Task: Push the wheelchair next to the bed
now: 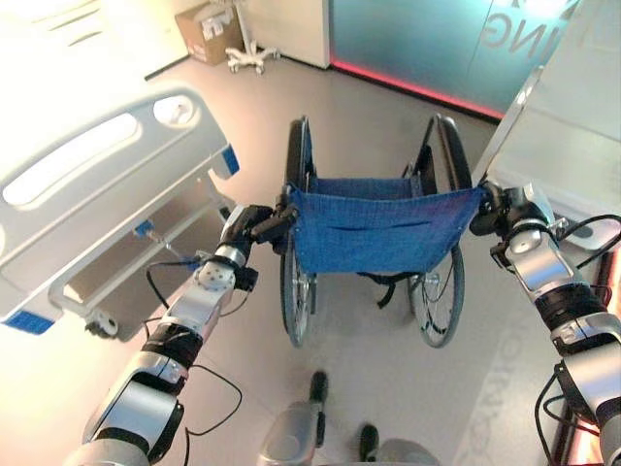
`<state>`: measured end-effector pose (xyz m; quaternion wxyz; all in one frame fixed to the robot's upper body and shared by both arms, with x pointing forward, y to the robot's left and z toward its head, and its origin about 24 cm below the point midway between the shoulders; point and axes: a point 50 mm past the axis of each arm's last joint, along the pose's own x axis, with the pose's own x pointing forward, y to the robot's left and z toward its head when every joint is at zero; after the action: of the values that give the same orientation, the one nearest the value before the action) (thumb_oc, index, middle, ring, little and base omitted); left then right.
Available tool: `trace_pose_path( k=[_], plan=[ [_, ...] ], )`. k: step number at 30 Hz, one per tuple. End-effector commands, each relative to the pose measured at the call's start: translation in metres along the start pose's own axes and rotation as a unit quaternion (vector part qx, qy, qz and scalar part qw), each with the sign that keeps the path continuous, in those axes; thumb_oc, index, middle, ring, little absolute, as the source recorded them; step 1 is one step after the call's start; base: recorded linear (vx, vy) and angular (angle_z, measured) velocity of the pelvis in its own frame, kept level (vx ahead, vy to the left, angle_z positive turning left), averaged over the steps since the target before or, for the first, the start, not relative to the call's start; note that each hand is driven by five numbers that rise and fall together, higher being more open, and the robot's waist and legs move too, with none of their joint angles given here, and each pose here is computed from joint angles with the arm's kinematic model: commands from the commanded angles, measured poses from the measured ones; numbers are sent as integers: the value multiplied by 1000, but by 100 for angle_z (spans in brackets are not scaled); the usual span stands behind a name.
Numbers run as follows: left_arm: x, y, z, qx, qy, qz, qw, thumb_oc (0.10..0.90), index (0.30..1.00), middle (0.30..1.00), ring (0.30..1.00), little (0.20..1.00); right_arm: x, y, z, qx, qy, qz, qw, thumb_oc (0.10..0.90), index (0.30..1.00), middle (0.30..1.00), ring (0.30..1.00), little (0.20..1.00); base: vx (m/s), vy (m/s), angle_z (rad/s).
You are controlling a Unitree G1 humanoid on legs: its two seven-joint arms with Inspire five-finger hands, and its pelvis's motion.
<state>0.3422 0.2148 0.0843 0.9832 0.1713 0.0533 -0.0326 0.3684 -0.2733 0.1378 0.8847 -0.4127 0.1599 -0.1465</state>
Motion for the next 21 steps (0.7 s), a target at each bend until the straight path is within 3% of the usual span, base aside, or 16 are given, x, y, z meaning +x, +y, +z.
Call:
trace_pose_path(
  k=[1, 5, 12, 17, 21],
  plan=[
    [9, 22, 14, 38, -9, 45, 998, 400, 300, 300, 300, 300, -14, 40, 46, -1, -104, 110, 988, 400, 300, 300, 300, 300, 465, 223, -100],
    [7, 23, 12, 39, 9, 40, 998, 400, 300, 300, 300, 300, -15, 60, 28, -9, -90, 133, 987, 400, 300, 300, 300, 300, 638, 214, -19],
    [7, 16, 19, 76, 3, 24, 997, 400, 300, 300, 300, 300, -8, 55, 25, -3, -80, 116, 990, 400, 300, 300, 300, 300, 393, 117, -33],
    [0, 11, 1, 82, 22, 13, 996, 400, 300, 300, 300, 300, -9, 56, 28, 2, -82, 123, 989, 400, 300, 300, 300, 300, 406, -54, -31],
    [7, 25, 19, 77, -11, 37, 996, 400, 300, 300, 300, 300, -10, 45, 55, -4, -124, 103, 987, 400, 300, 300, 300, 300, 353, -258, 10]
  ],
)
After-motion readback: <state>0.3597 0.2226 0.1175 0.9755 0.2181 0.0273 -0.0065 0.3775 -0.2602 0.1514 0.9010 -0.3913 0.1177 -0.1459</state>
